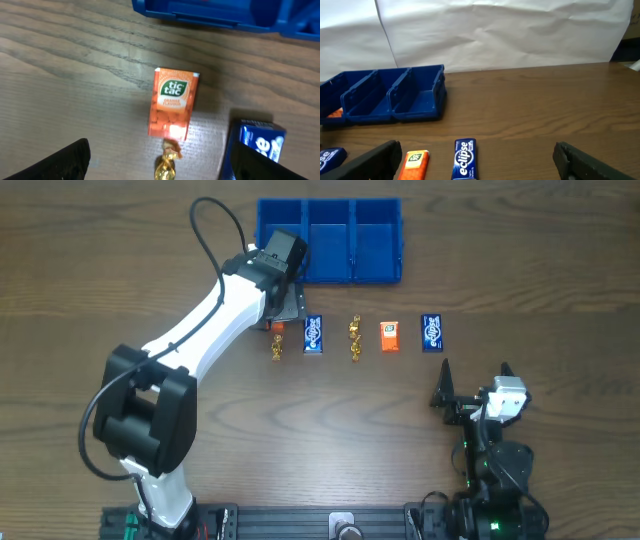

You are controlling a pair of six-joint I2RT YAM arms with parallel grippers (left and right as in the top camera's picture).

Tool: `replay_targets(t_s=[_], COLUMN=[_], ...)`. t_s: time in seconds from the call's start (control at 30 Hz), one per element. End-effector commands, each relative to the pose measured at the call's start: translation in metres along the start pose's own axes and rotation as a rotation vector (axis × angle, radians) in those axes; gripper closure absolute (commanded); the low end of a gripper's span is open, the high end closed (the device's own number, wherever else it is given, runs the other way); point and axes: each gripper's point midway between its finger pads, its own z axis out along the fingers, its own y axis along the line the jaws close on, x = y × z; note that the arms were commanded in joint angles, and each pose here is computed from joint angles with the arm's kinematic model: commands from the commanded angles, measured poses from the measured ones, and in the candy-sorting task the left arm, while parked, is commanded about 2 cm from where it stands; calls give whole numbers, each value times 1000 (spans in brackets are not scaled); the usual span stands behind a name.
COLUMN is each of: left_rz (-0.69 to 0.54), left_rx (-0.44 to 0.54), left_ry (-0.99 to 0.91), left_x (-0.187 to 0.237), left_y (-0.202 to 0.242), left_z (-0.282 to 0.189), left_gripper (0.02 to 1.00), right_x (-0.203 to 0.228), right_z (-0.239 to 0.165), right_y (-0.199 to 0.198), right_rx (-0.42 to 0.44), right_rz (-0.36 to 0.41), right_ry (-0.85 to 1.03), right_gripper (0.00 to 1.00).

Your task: Sort Candies Into Trays

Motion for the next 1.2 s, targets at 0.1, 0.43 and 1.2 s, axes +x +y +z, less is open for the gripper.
replay_targets(t_s=[0.1,0.43,1.2], left_rz=[-27,32,79], left_rx=[13,33,91], left_ry=[69,100,138], left_x=[8,12,16], left_y=[-6,-9,-12], left_z=[43,64,74], left_gripper=[159,244,724], right_x=[1,1,1], right_z=[0,0,0], right_y=[-1,-1,-1], right_rx=[4,4,4], right_rz=[-5,-5,-5], right_ry=[1,1,1], right_gripper=[3,1,1])
